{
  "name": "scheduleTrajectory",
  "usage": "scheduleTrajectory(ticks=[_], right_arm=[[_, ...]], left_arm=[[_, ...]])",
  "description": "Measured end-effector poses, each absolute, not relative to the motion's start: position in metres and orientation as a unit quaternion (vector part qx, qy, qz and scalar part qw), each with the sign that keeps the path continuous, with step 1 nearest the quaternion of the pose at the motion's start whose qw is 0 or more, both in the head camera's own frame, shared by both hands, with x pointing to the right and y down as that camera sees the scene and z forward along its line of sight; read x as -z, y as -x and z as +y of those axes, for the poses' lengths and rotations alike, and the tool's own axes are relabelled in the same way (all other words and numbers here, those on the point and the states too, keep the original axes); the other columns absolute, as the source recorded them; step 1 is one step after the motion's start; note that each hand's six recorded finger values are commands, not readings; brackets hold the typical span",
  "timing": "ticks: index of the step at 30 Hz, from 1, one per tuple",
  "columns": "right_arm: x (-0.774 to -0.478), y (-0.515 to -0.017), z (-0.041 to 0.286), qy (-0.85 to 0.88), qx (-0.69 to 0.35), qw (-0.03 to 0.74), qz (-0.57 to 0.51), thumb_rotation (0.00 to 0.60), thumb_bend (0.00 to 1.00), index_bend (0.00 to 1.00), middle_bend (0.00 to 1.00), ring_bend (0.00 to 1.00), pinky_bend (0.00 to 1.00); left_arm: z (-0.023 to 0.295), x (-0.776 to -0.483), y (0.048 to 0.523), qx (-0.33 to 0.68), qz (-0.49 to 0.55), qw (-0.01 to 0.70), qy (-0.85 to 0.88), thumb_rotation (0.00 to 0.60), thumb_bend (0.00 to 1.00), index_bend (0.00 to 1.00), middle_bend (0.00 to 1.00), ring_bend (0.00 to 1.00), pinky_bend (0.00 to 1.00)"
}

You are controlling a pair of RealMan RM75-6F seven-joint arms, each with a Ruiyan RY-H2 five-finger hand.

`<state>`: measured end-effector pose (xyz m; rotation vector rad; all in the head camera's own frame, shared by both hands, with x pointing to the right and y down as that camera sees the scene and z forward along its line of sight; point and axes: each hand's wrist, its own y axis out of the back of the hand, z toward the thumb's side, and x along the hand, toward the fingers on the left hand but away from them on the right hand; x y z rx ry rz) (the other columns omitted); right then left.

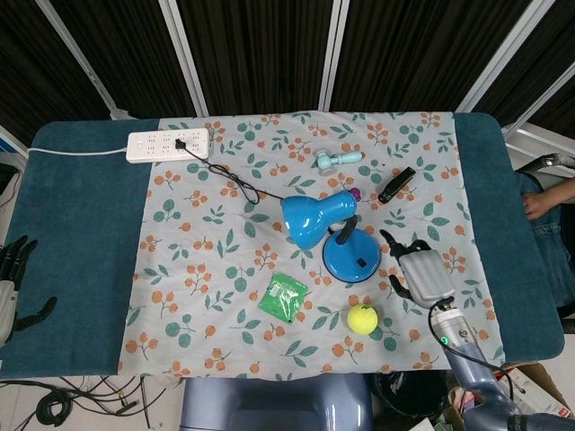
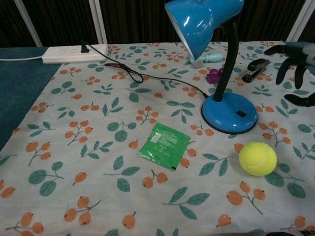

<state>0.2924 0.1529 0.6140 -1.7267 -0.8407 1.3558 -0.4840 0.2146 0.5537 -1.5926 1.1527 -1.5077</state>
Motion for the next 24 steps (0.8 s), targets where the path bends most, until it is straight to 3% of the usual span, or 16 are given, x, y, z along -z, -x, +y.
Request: scheduleTrajectory(ticks=[3,12,18,24], right_arm=[[-0.588,-0.309,0.159,0.659,-0.527,0.391,-0.368,0.6,0.25,0.0,0.13,0.22,0.16],[-0.541,-0.357,0.206,0.606,-0.542,0.407,-0.417,0.6,0.24,0.0,0.09,0.19,0.13],[-0.54,-0.381,0.233,0.575,-0.576,0.419,-0.403,0.6,0.24,0.0,0.08,0.17,0.13],[-0.547,-0.396,0.239,0.566,-0.588,0.419,-0.397,0.6,0.24,0.0,0.08,0.17,0.13]], left_arm=[[0.215,-0.554,0.483,0.575,0.44,0.327,0.607,0.6,0.27,0.0,0.0,0.0,0.01],[0.215,-0.553,0.483,0.576,0.442,0.329,0.604,0.6,0.27,0.0,0.0,0.0,0.01],[0.214,-0.553,0.483,0.575,0.443,0.33,0.603,0.6,0.27,0.0,0.0,0.0,0.01],[0.214,-0.551,0.481,0.57,0.442,0.337,0.605,0.6,0.27,0.0,0.0,0.0,0.01]])
